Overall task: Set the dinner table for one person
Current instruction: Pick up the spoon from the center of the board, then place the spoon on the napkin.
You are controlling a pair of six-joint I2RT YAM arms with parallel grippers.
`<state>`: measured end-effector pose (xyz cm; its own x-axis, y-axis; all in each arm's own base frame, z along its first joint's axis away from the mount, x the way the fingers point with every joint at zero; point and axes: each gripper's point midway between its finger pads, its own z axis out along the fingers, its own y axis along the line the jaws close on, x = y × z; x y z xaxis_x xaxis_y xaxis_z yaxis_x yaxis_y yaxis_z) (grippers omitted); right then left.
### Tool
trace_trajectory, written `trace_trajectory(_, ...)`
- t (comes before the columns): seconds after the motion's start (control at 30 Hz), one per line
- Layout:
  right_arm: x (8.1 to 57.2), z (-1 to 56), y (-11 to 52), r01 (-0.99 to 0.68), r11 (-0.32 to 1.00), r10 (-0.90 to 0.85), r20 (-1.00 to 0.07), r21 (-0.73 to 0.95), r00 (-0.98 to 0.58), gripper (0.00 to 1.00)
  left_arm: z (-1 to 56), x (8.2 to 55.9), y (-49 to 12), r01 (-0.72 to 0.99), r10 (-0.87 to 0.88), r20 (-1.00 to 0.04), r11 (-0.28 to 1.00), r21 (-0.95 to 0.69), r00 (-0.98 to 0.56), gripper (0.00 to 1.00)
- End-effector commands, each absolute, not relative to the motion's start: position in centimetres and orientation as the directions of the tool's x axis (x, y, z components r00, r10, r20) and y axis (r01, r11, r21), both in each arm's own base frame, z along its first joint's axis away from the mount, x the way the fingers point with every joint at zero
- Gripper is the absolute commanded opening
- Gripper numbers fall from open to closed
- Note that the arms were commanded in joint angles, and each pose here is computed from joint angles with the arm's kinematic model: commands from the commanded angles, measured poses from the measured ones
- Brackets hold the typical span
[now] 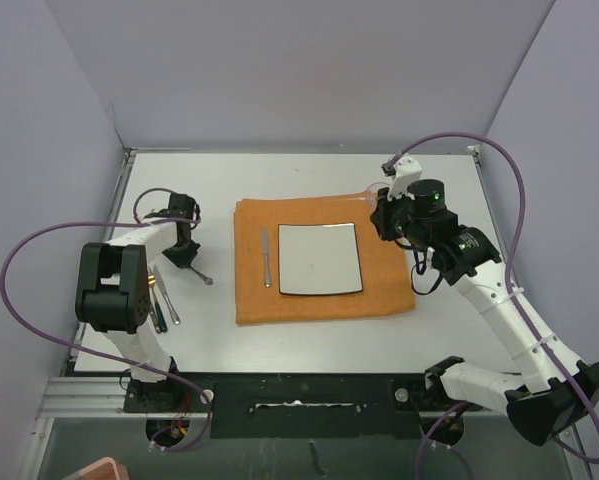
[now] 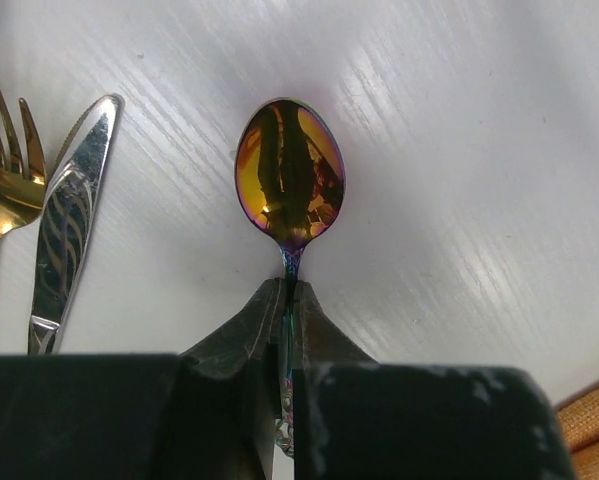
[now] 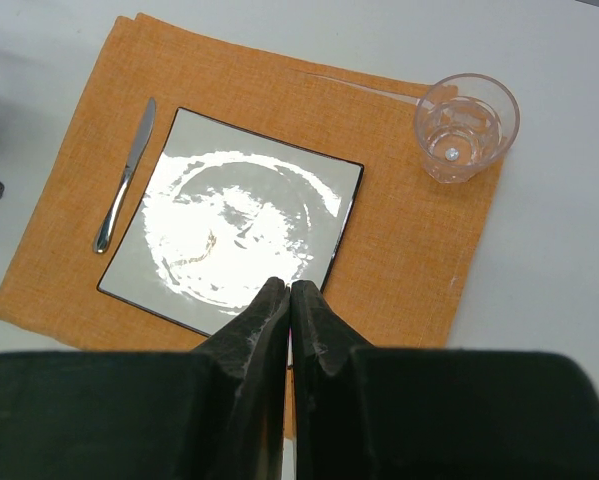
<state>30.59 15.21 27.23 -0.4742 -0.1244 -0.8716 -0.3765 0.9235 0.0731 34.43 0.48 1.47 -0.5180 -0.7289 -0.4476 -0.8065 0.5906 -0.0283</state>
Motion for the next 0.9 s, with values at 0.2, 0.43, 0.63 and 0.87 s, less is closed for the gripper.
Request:
trace_trajectory(0.2, 30.8, 28.9, 15.5, -0.371, 0.924, -0.084, -0.899, 0.09, -0.429, 0.03, 9.0, 38.4, -2.9, -0.615, -0.557, -0.593, 0.778, -0.127, -0.581, 0.0)
trace_trajectory(0.43, 30.6, 29.6, 15.1, -0.358, 0.929, -0.071, -0.91, 0.088, -0.409, 0.03, 14.3, 39.0, -9.2, -0.341, -0.309, -0.691, 0.935, -0.095, -0.654, 0.0)
trace_trajectory(0.63, 30.2, 29.8, 14.9, -0.346, 0.932, -0.043, -0.912, 0.111, -0.409, 0.03, 15.0, 38.0, -13.2, -0.192, -0.185, -0.7, 0.979, -0.07, -0.69, 0.0)
trace_trajectory(0.87, 30.0, 30.4, 14.9, -0.347, 0.931, -0.033, -0.915, 0.118, -0.401, 0.03, 12.0, 37.4, -15.4, -0.125, -0.132, -0.665, 0.99, -0.058, -0.735, 0.0)
